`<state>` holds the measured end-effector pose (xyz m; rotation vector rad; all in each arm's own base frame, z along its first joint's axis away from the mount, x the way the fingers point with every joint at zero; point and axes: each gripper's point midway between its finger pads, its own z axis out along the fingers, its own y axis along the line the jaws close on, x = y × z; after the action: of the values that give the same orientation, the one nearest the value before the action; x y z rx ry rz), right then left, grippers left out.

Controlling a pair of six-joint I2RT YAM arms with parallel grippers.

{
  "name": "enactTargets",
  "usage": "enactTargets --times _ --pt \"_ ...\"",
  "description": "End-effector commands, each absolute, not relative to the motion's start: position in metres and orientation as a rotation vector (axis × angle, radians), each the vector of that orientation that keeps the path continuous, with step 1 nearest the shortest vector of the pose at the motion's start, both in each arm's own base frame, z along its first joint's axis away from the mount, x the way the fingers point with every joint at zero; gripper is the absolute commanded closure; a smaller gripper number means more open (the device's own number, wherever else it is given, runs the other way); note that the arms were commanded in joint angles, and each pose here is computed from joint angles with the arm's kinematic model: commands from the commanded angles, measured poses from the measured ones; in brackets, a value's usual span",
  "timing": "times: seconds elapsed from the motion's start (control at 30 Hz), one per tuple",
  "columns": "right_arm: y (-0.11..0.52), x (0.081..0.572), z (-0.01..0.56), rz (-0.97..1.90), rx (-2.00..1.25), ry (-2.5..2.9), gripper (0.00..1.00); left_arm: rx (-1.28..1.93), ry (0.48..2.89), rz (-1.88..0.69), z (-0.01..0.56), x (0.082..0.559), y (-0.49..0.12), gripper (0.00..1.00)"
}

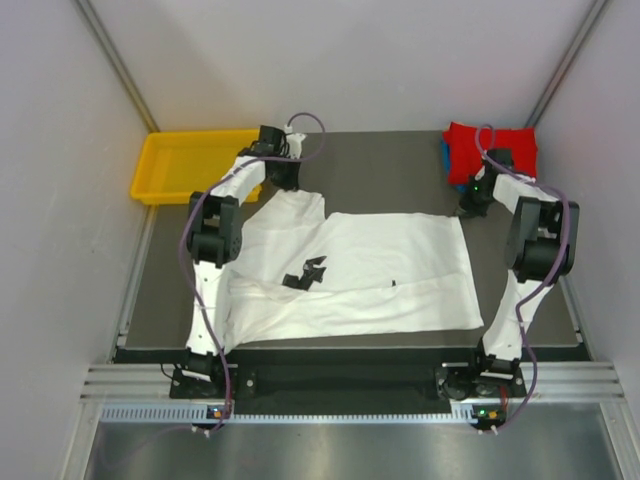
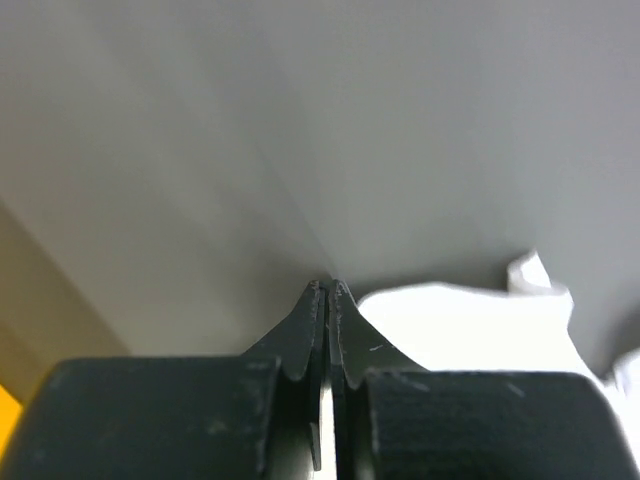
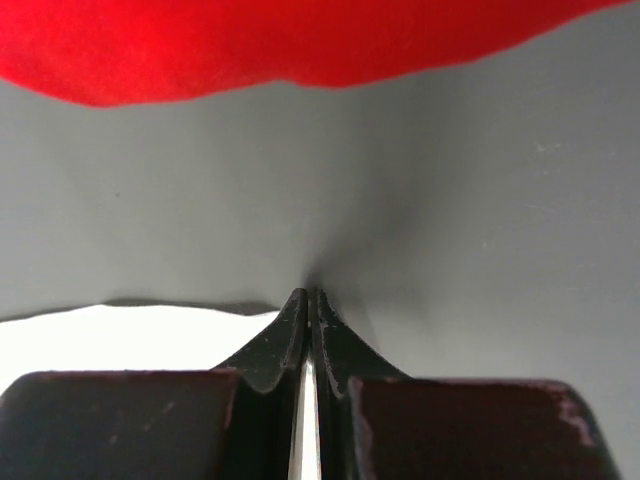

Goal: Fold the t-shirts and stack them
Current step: Fold the tshirt

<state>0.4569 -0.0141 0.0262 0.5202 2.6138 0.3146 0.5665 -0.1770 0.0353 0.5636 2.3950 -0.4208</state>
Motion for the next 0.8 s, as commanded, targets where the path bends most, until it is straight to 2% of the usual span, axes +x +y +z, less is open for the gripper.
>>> enactTargets --times 0.0,0.03,0.07,0.1,0.13,0.17,0.23,0.27,0.33,0.37,0.57,0.67,0.77 --pt "-0.003 0.459 0.053 0.362 0.449 2.557 1.0 0.596 2.369 -0.479 0.095 0.542 -0.173 1.0" --pt "-0.003 0.457 0.069 0.362 0.44 2.525 1.0 0.608 2.361 -0.493 0.102 0.535 -0.174 1.0" --pt "-0.002 0.449 0.067 0.361 0.439 2.532 1.0 0.628 2.293 -0.498 0.139 0.528 -0.175 1.0" --pt "-0.001 0.446 0.073 0.361 0.43 2.521 1.0 0.658 2.259 -0.507 0.153 0.52 -0.176 1.0" --pt "0.0 0.437 0.08 0.36 0.414 2.511 1.0 0.672 2.284 -0.515 0.148 0.503 -0.173 1.0" --pt "0.002 0.432 0.083 0.365 0.404 2.512 1.0 0.686 2.23 -0.505 0.177 0.49 -0.17 1.0" --pt "0.004 0.416 0.087 0.356 0.382 2.514 1.0 0.745 2.275 -0.513 0.164 0.454 -0.163 1.0" --pt "0.004 0.41 0.086 0.353 0.38 2.517 1.0 0.763 2.241 -0.494 0.185 0.438 -0.158 1.0" --pt "0.002 0.396 0.083 0.325 0.384 2.525 1.0 0.822 2.319 -0.492 0.166 0.396 -0.147 1.0" --pt "0.003 0.393 0.082 0.328 0.381 2.524 1.0 0.844 2.291 -0.48 0.181 0.377 -0.142 1.0" --pt "0.01 0.374 0.084 0.362 0.374 2.516 1.0 1.155 2.375 -0.523 0.164 0.252 -0.115 1.0" --pt "0.011 0.364 0.085 0.361 0.369 2.516 1.0 1.313 2.399 -0.57 0.142 0.209 -0.105 1.0" --pt "0.017 0.352 0.079 0.389 0.366 2.524 1.0 1.422 2.389 -0.52 0.116 0.194 -0.093 1.0"
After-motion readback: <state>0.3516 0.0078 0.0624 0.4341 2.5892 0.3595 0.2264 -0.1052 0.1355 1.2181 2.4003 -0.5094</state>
